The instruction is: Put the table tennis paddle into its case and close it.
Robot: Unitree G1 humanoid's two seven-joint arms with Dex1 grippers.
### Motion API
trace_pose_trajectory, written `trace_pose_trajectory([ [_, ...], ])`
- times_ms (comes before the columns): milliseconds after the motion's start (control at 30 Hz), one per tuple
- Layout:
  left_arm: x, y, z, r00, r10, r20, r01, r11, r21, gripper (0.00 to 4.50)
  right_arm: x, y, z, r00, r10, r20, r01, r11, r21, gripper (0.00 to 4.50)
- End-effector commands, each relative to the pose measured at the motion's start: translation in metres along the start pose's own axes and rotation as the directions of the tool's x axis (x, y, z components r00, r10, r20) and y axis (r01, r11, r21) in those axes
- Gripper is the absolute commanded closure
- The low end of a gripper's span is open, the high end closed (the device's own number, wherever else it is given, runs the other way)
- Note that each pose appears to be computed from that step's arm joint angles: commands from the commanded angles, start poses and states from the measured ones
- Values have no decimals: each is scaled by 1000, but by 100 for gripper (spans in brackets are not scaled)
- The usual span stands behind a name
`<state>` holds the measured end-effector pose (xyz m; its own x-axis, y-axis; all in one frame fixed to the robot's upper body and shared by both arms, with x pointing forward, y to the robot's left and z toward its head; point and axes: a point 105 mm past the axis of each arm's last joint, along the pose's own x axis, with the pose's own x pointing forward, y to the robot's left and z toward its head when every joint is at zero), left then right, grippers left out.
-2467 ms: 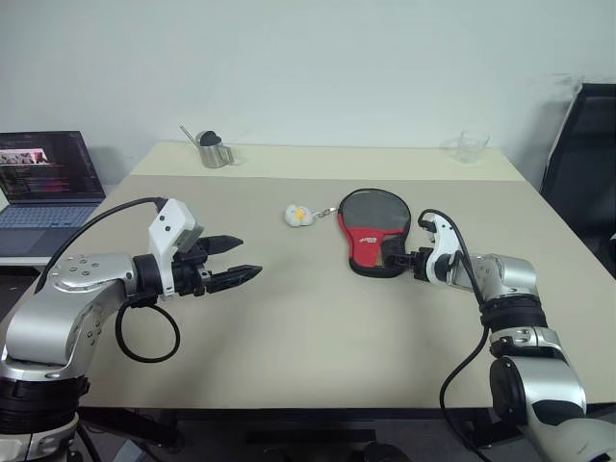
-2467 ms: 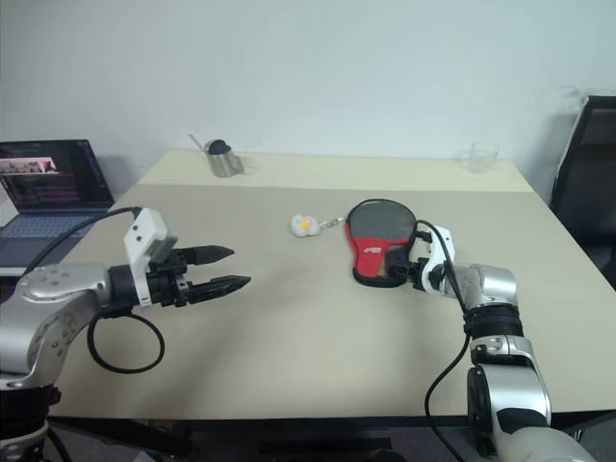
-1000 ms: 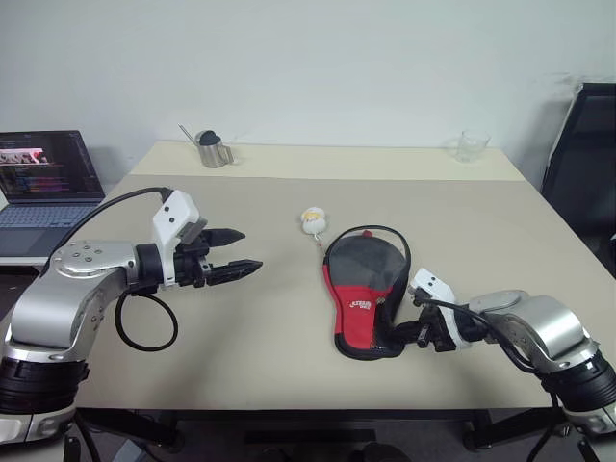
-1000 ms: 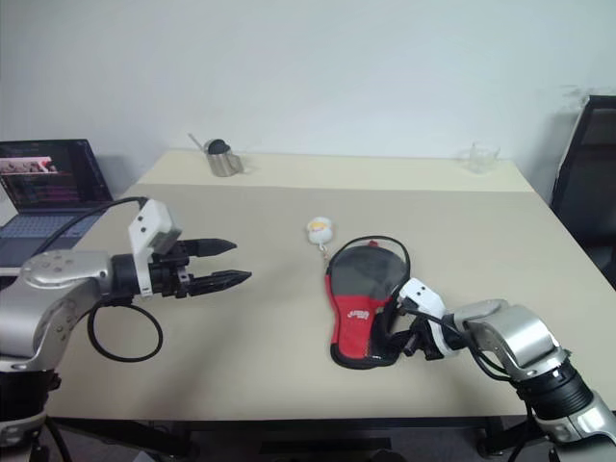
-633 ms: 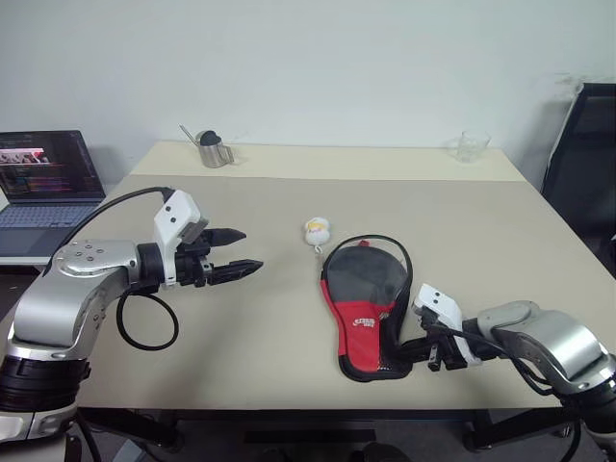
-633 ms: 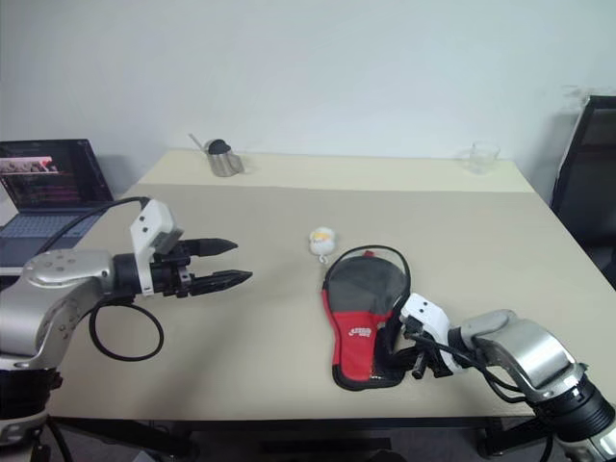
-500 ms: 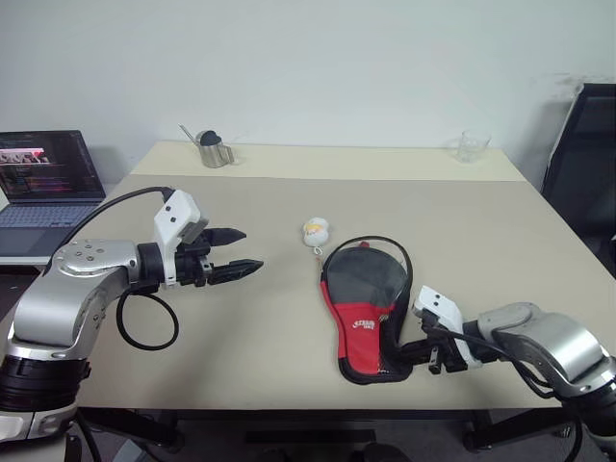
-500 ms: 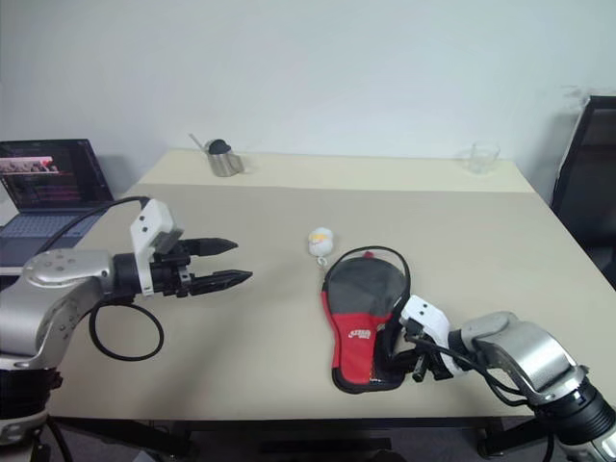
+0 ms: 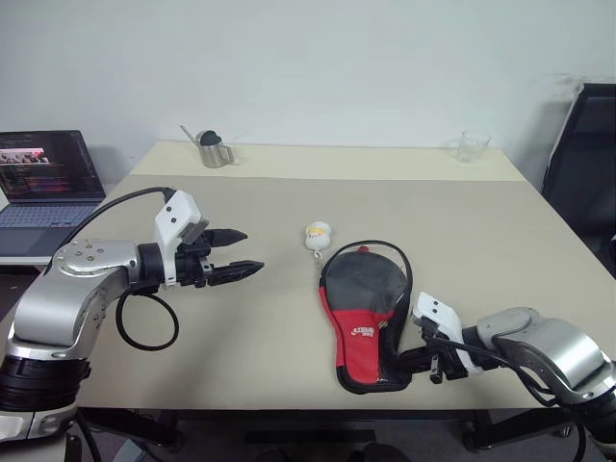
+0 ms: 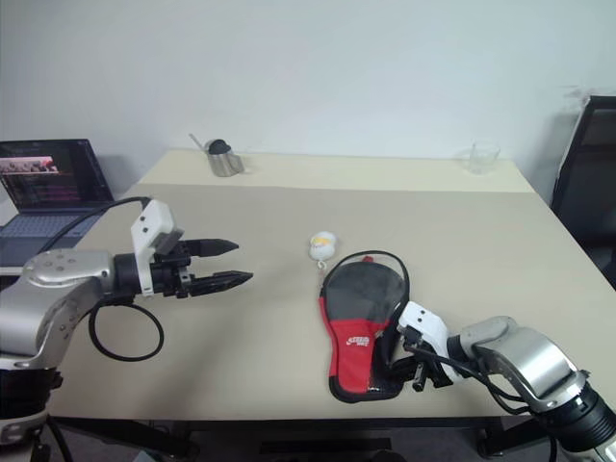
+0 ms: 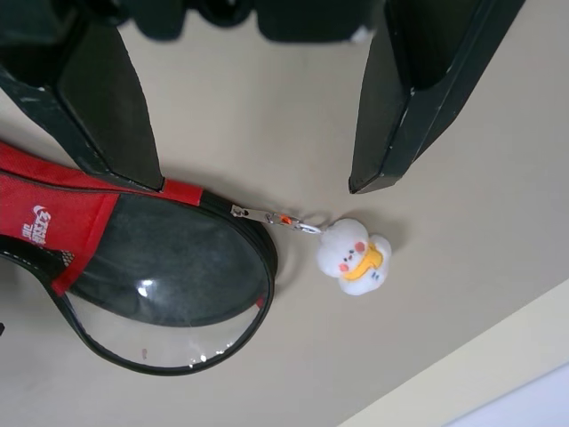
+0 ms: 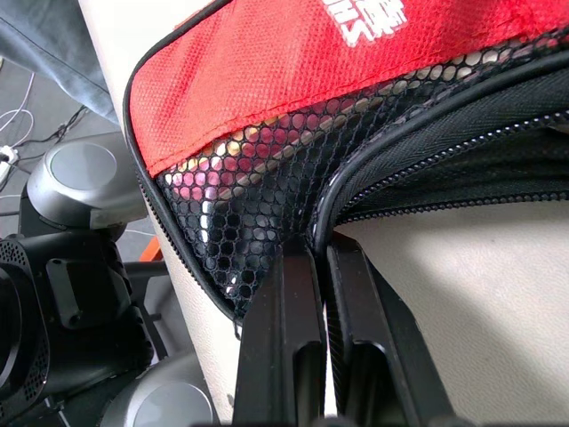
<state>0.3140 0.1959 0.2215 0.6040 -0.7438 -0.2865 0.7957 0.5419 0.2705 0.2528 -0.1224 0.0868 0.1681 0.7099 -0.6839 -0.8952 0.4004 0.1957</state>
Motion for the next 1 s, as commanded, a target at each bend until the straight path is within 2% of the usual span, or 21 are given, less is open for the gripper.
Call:
trace_pose_trajectory([
  [33, -2, 1, 8, 1000, 6, 6, -6, 999, 33, 88, 4, 18, -2, 996, 91, -7, -91, 996, -11, 448],
  [500, -1, 2, 8, 1000, 5, 4, -5, 999, 41, 88, 3, 21, -1, 995, 99, -3, -99, 995, -30, 448],
  [667, 0, 1, 8, 1000, 0, 4, 0, 999, 42, 88, 1, 9, 9, 999, 36, 35, -35, 998, -45, 448],
  [800, 2, 0, 8, 1000, -4, 2, 4, 999, 43, 88, 3, 6, 10, 999, 23, 37, -22, 999, -23, 348],
  [1000, 0, 2, 7, 1000, 1, -3, -1, 999, 43, 88, -6, 12, 18, 996, 72, 62, -67, 995, -73, 137],
])
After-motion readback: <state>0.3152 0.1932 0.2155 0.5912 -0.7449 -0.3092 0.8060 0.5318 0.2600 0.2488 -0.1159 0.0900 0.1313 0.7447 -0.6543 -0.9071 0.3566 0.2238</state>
